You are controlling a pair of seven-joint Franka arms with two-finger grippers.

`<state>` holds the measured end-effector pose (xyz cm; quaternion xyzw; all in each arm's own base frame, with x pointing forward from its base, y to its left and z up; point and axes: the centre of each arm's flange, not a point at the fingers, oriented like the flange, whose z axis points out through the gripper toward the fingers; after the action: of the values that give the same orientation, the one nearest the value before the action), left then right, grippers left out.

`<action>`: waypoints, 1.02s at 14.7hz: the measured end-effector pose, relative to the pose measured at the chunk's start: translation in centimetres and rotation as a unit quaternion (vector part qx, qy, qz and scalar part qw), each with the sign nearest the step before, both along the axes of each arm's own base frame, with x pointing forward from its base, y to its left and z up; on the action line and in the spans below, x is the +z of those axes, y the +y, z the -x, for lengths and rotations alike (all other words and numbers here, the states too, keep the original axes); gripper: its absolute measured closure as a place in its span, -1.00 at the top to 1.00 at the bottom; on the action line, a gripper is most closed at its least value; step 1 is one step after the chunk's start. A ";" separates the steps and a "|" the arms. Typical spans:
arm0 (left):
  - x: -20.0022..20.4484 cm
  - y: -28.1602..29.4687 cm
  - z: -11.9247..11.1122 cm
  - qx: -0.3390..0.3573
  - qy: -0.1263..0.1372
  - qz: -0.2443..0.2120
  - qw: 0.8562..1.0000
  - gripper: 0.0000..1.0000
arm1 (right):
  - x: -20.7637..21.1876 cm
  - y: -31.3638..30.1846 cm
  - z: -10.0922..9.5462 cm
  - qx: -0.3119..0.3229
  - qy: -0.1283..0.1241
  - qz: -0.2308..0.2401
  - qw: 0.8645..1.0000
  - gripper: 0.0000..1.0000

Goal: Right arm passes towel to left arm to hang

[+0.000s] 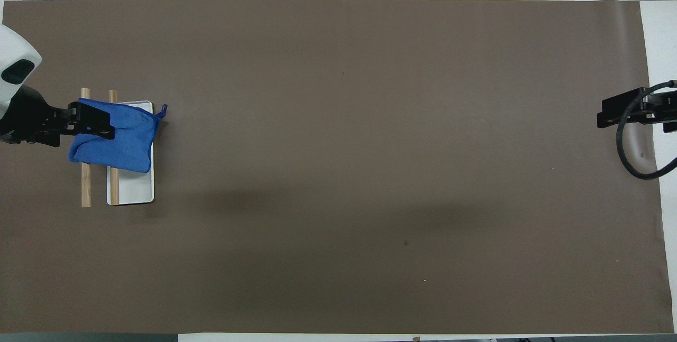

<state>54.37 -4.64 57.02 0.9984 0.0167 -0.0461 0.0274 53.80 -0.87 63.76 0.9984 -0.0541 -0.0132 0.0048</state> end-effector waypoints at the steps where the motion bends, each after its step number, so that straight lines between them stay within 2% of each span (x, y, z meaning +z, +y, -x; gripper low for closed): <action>1: -0.2 0.1 0.1 0.004 0.003 -0.002 1.000 1.00 | 0.0 0.0 0.0 0.000 0.000 0.000 1.000 1.00; 5: -1.1 0.6 0.4 0.013 0.012 -0.008 1.000 1.00 | 0.0 0.0 0.0 0.000 0.000 0.000 1.000 1.00; 15: -0.4 1.2 0.6 0.013 0.003 -0.022 1.000 1.00 | 0.0 0.0 0.0 0.000 0.000 0.000 1.000 1.00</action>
<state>53.76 -3.40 56.65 0.9983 0.0311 -0.0485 0.0058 53.80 -0.91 63.76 0.9984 -0.0545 -0.0132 0.0048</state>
